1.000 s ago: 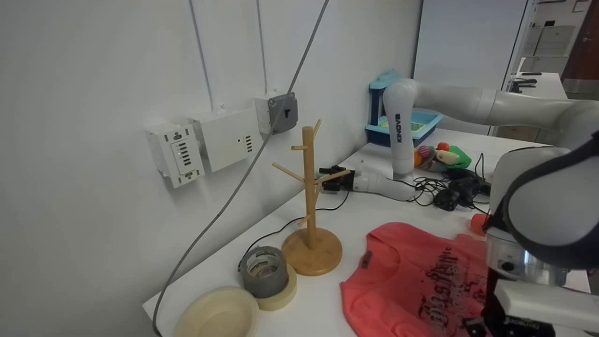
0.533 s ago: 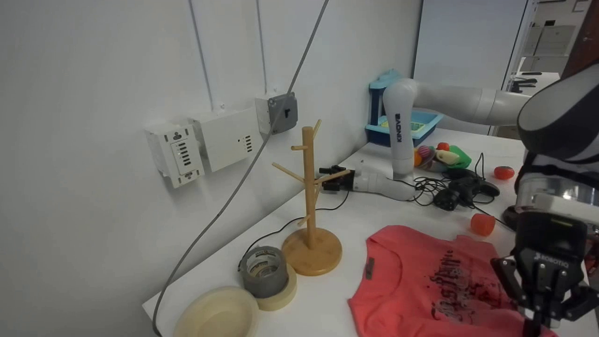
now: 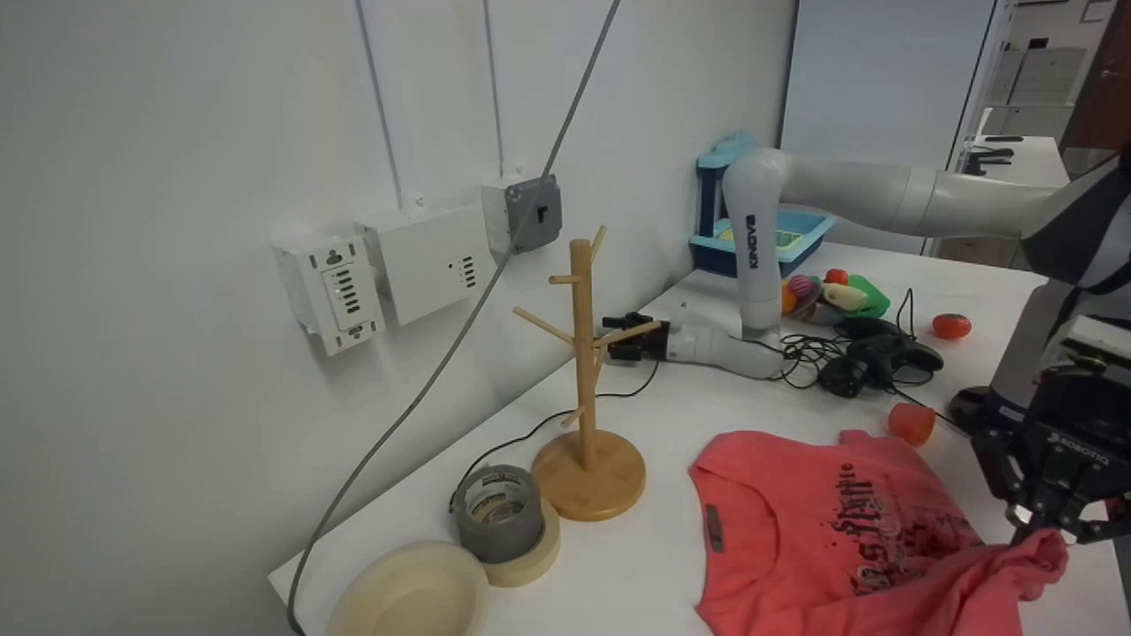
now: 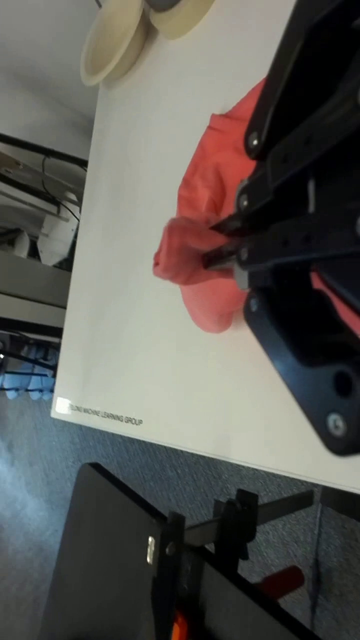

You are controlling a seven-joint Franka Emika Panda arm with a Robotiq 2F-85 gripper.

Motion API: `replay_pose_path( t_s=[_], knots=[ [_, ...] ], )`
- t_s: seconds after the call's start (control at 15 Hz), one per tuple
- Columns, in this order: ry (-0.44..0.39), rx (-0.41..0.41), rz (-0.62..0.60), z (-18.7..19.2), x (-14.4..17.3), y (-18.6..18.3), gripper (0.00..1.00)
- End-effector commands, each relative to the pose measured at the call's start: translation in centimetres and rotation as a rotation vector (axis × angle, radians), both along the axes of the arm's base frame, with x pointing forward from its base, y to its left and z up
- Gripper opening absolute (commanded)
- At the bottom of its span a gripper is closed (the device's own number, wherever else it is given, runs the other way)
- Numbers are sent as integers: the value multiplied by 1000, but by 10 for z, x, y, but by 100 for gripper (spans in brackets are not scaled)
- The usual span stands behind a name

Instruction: Fold the shirt on the table.

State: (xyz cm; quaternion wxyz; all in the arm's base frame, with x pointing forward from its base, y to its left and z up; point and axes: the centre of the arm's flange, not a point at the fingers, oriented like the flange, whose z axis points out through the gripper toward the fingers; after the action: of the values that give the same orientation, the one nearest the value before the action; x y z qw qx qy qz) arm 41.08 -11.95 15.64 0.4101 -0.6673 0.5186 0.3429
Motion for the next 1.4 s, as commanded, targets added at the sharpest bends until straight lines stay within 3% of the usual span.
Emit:
replay_pose_path(
  t_s=[0.0, 0.07, 0.13, 0.27, 0.53, 0.73, 1.33],
  knots=[
    [-18, 162, -111, -14, 9, -16, 1],
    [-24, 191, -152, -17, 10, -17, 1],
    [-27, 212, -196, 32, 37, -11, 1],
    [-47, 237, -265, 50, 56, -13, 1],
    [-28, 189, -408, 85, 92, -21, 1],
    [-18, 66, -448, 81, 101, -21, 1],
    [82, -447, -611, 26, 56, -13, 1]
  ],
)
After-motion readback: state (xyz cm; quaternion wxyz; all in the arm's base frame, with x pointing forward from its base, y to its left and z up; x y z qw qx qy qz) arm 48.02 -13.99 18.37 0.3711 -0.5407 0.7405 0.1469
